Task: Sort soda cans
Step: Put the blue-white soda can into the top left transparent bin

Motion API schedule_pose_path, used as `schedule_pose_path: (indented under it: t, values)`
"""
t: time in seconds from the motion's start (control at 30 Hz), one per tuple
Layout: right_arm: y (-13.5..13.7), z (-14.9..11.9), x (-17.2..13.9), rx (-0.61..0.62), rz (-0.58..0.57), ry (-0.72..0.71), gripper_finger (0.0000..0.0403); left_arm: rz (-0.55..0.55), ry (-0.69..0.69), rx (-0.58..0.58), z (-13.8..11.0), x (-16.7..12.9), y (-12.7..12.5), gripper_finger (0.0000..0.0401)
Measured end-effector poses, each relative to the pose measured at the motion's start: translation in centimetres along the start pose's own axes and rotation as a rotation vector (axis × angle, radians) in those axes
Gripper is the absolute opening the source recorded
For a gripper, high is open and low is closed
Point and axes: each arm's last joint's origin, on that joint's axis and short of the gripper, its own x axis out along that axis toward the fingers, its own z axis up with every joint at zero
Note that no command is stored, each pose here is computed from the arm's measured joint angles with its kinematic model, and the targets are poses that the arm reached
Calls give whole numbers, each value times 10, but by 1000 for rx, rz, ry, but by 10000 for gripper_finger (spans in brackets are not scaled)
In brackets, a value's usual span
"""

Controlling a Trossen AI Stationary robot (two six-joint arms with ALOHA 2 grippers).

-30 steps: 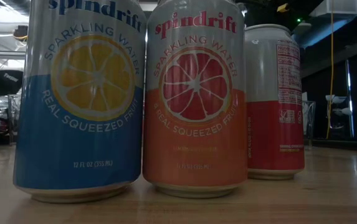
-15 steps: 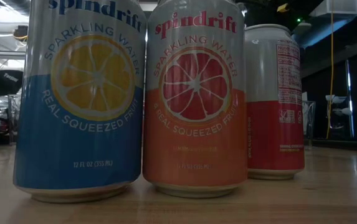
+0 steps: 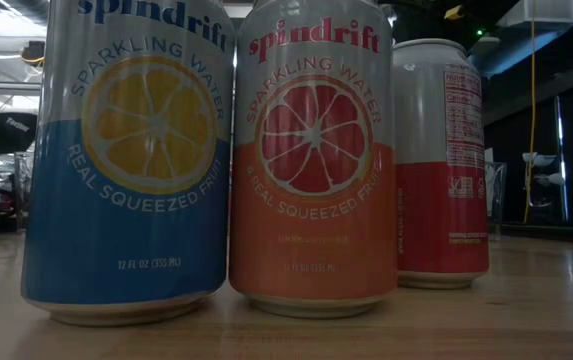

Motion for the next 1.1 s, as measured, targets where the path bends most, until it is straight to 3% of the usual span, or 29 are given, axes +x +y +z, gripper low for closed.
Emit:
schedule_pose_path:
  t: [0.23, 0.47, 1.1]
  values:
    - [0, 0, 0, 1, 0, 0, 380, -200, -45, 145, 4, 7, -25, 384]
    - [0, 0, 0, 7, 14, -13, 380, -248, -45, 184, -1, 22, -37, 384]
    - [0, 1, 0, 8, 14, -13, 380, -300, -71, 143, -27, 51, -41, 384]
